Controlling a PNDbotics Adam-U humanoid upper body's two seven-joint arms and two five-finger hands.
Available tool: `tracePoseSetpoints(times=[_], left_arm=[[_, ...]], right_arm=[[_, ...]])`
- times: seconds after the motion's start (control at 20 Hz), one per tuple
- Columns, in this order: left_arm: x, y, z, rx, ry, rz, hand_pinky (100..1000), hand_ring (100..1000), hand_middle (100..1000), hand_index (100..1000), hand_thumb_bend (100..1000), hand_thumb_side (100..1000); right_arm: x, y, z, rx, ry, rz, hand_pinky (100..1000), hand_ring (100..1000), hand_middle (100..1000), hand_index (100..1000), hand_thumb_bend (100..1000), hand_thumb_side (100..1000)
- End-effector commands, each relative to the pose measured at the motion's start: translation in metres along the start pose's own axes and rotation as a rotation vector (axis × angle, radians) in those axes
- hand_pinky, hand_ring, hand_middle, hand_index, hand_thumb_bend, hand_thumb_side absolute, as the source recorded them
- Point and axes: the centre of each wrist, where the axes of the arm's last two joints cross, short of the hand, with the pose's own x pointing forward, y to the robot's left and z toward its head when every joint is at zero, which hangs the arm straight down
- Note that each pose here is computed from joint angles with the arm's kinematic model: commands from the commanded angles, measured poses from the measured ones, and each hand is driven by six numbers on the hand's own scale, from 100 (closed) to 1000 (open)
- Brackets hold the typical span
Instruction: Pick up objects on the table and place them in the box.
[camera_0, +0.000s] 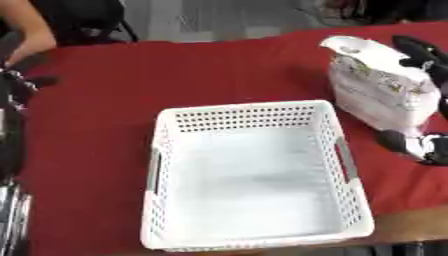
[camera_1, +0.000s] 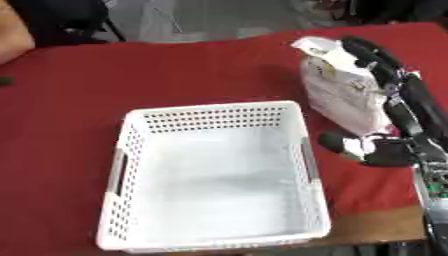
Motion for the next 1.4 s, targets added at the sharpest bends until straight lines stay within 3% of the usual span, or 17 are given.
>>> tracePoseSetpoints(times=[0.05,0.65,1.4], left_arm=[[0.006,0.001,-0.004,-0.002,-0.029,0.001,723,862,974,966,775,1000],[0.006,0.001,-0.004,-0.003,-0.029,0.001,724,863,975,965,770,1000],[0.006,0.001,-0.003,-0.008,-0.025,0.003,727,864,976,963,768,1000]], right_arm=[[0.003,-0.008,-0.002,-0.009,-0.022,0.026,853,948,960,1000,774,867],[0.003,-0.009,-0.001,-0.012,-0.017,0.029,853,948,960,1000,773,869],[-0.003,-0.033,-0.004,-0.063,0.005,0.085,856,947,958,1000,773,874]])
